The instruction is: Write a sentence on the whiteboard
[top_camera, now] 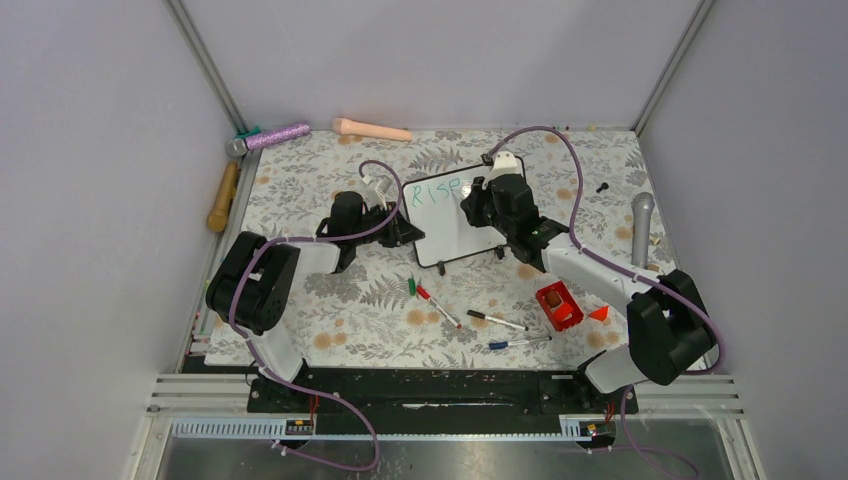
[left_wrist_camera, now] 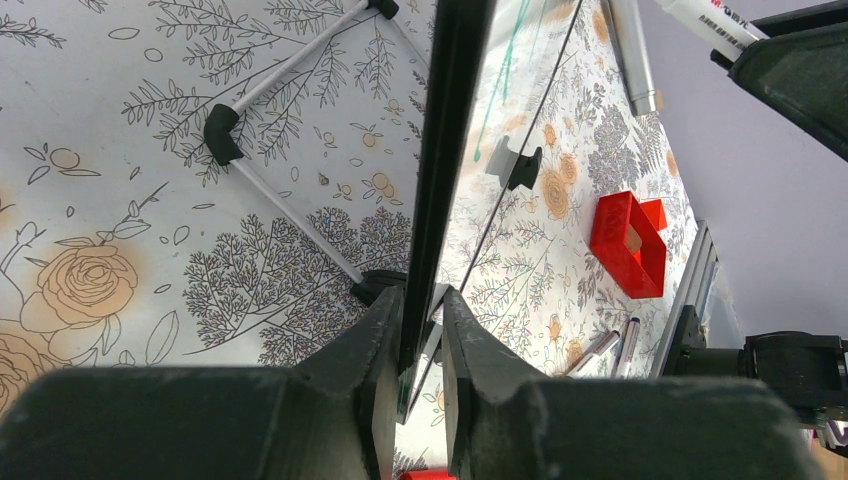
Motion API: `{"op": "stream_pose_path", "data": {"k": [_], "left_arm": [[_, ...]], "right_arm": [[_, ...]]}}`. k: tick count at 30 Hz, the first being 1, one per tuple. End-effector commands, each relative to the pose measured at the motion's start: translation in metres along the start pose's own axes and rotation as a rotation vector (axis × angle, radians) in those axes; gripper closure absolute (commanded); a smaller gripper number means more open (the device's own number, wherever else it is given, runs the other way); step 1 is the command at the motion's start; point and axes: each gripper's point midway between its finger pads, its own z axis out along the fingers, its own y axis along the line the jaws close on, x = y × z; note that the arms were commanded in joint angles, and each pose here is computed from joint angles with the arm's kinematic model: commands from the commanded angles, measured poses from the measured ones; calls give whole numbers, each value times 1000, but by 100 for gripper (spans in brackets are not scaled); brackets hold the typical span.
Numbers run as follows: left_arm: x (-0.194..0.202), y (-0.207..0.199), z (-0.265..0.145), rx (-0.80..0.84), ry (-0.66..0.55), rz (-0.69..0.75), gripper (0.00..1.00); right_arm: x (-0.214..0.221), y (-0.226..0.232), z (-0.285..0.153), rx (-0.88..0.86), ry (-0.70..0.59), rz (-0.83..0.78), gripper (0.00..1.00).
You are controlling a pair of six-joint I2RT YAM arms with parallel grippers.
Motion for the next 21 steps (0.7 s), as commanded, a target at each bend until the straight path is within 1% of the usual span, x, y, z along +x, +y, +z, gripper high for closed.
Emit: {"op": "stream_pose_path", "data": {"k": [1,17,19,21], "left_arm": [[-9,14,-1,-90,-31,12,85],[-9,14,-1,-93,-28,11,85],[-9,14,-1,-93,-29,11,85],[-9,14,-1,-92,-27,12,85]], "right_arm": [[4,-12,-6,54,21,5,100],[2,-29,-11,150,16,-6,100],[-1,-29,-14,142,-7,-3,100],[-10,-27,-20,119,-67,5,100]]}}
